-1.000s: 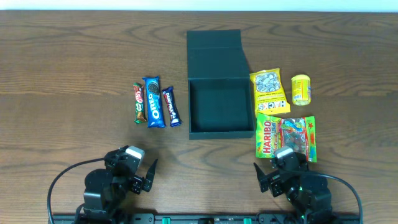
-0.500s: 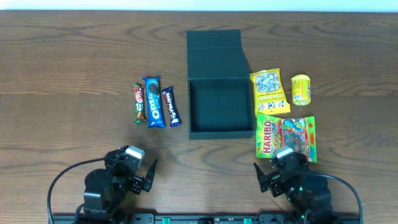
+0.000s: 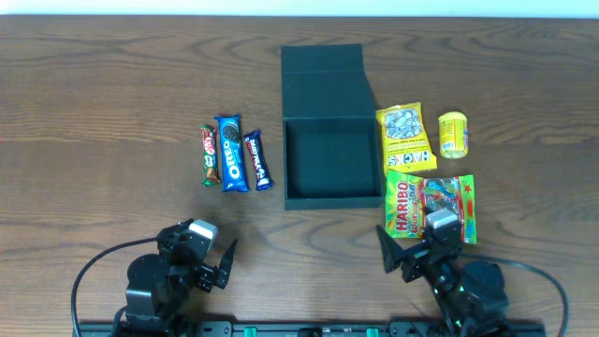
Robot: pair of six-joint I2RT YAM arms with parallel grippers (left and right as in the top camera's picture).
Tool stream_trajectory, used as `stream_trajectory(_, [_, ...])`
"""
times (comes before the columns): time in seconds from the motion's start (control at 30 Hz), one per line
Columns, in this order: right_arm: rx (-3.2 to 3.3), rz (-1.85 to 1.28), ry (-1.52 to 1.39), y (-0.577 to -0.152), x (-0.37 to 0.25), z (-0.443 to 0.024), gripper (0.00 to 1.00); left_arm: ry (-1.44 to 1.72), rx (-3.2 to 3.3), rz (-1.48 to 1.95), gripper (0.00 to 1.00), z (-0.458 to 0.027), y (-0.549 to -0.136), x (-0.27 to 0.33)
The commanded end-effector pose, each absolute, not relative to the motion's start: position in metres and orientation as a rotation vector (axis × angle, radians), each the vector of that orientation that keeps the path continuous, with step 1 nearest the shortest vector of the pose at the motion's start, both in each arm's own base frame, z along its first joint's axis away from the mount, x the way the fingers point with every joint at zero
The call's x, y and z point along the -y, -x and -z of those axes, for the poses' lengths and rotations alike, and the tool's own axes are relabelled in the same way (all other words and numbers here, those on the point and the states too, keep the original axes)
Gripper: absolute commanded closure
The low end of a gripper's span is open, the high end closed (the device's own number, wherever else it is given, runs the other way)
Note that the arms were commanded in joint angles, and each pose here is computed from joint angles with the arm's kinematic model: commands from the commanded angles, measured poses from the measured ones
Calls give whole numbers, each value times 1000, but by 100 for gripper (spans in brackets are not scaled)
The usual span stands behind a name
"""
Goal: Pack container
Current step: 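Move the right gripper to the Haribo Worms bag and grasp it, then lift the Haribo bag with the right gripper and drop it into the box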
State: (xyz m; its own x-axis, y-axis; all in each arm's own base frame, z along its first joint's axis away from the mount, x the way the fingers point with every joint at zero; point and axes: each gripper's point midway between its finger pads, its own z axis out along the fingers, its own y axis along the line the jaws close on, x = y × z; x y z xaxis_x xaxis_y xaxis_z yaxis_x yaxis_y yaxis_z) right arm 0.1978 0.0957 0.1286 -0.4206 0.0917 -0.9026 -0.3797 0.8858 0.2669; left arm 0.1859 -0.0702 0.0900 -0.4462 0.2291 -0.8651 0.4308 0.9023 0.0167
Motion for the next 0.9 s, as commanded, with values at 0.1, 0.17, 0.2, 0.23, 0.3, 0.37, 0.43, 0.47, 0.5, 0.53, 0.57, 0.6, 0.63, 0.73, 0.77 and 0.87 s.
stream_trajectory(0.1, [-1854,-955,-89,-196,-116,-168,1,-460,-2054,248,4,-88,-187,69])
stream_trajectory(0.17, [-1797,-929,-70,-200,-113,-184,1,-460,-2054,248,5,-88,-187,69])
stream_trajectory(0.2, [-1800,-868,-42,-202,-109,-189,1,-460,-2054,248,5,-88,-187,69])
stream_trajectory(0.23, [-1820,-825,-15,-203,-108,-191,1,-460,-2054,248,4,-88,-187,69])
stream_trajectory(0.3, [-1914,-680,1,-207,-96,-194,1,-460,-2054,248,5,-88,-187,69])
stream_trajectory(0.37, [-2037,-513,-27,-216,-78,-197,1,-460,-2054,248,4,-88,-187,69])
stream_trajectory(0.43, [-2204,-314,-82,-228,-56,-190,1,-460,-2054,248,5,-88,-187,69])
stream_trajectory(0.47, [-2298,-209,-128,-234,-44,-181,1,-460,-2054,248,5,-88,-187,69])
stream_trajectory(0.5, [-2384,-123,-167,-240,-35,-169,1,-460,-2054,248,5,-88,-187,69])
stream_trajectory(0.53, [-2474,-78,-197,-248,-30,-154,1,-460,-2054,248,5,-88,-187,69])
stream_trajectory(0.57, [-2584,-54,-234,-254,-25,-130,1,-460,-2054,248,5,-88,-187,69])
stream_trajectory(0.6, [-2651,-31,-258,-256,-22,-113,1,-460,-2054,248,5,-88,-187,69])
stream_trajectory(0.63, [-2734,3,-287,-256,-17,-91,1,-460,-2054,248,4,-88,-187,69])
stream_trajectory(0.73, [-2875,51,-330,-254,-10,-53,1,-460,-2054,248,5,-88,-187,69])
stream_trajectory(0.77, [-2908,40,-337,-256,-11,-42,1,-460,-2054,248,5,-88,-187,69])
stream_trajectory(0.87, [-2939,-27,-281,-265,-21,-24,1,-460,-2054,248,5,-88,-187,69])
